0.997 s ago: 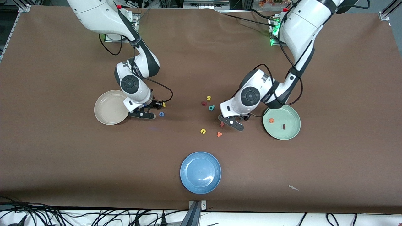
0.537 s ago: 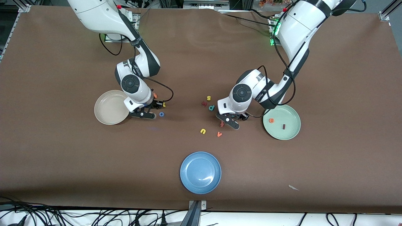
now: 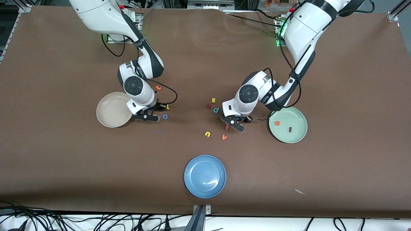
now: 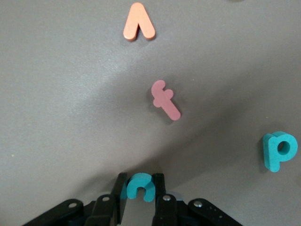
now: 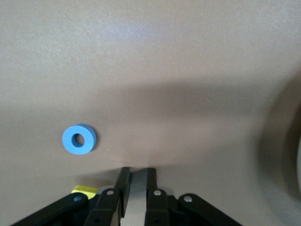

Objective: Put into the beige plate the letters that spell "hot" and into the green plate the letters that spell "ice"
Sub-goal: 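Grasp the teal c with the left gripper while the right gripper holds orange letter, then place the teal c in the green plate while the right gripper reaches yellow t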

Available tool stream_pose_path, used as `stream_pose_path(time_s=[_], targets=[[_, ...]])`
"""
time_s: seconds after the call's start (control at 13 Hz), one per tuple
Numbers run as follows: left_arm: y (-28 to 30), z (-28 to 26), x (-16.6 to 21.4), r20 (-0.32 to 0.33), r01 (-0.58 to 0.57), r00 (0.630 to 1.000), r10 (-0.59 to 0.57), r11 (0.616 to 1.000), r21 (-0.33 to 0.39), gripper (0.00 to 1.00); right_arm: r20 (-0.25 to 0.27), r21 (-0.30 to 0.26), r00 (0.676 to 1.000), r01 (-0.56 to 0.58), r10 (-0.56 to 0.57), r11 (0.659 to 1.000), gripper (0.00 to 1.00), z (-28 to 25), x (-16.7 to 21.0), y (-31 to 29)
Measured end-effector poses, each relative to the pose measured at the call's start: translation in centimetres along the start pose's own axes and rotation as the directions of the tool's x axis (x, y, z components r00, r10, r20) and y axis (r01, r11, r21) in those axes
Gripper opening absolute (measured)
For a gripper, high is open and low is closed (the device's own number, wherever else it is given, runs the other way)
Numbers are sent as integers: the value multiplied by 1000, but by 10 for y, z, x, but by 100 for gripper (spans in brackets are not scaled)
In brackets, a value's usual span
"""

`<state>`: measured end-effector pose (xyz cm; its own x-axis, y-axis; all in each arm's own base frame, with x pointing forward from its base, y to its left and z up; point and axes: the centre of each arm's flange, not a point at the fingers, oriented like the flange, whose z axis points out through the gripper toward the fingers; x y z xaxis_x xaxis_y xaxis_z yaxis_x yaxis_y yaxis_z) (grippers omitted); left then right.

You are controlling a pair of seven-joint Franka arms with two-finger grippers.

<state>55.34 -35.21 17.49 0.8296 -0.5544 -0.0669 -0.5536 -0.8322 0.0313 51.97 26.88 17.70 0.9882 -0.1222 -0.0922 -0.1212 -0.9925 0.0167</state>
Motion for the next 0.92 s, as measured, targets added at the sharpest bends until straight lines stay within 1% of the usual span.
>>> stream_pose_path(time_s=[0.15,0.23,0.38,0.54,0.69,0.77,0.92], targets=[[-12,-12,1,5,17,1000,-17,1000,10,28,21,-14,1000,0,0,1000,21,-3,-2,2],[-22,-24,1,10,30,1000,-30,999,19,28,20,-14,1000,-1,1,1000,28,-8,-1,2],[-45,-48,1,-5,63,998,-62,998,32,28,11,-13,1000,-11,11,1000,49,-22,3,7],[-71,-60,1,-17,101,995,-101,994,36,28,28,-27,999,-20,20,999,72,-36,3,13],[-98,-66,-5,-1,140,990,-140,989,41,28,21,-20,1000,-12,13,1000,95,-45,1,9],[-109,-70,-7,5,154,988,-154,987,43,28,13,-11,1000,-1,2,1000,100,-46,-2,3],[-126,-78,-11,9,160,987,-160,986,48,28,-5,6,1000,27,-27,1000,100,-43,-9,-13]])
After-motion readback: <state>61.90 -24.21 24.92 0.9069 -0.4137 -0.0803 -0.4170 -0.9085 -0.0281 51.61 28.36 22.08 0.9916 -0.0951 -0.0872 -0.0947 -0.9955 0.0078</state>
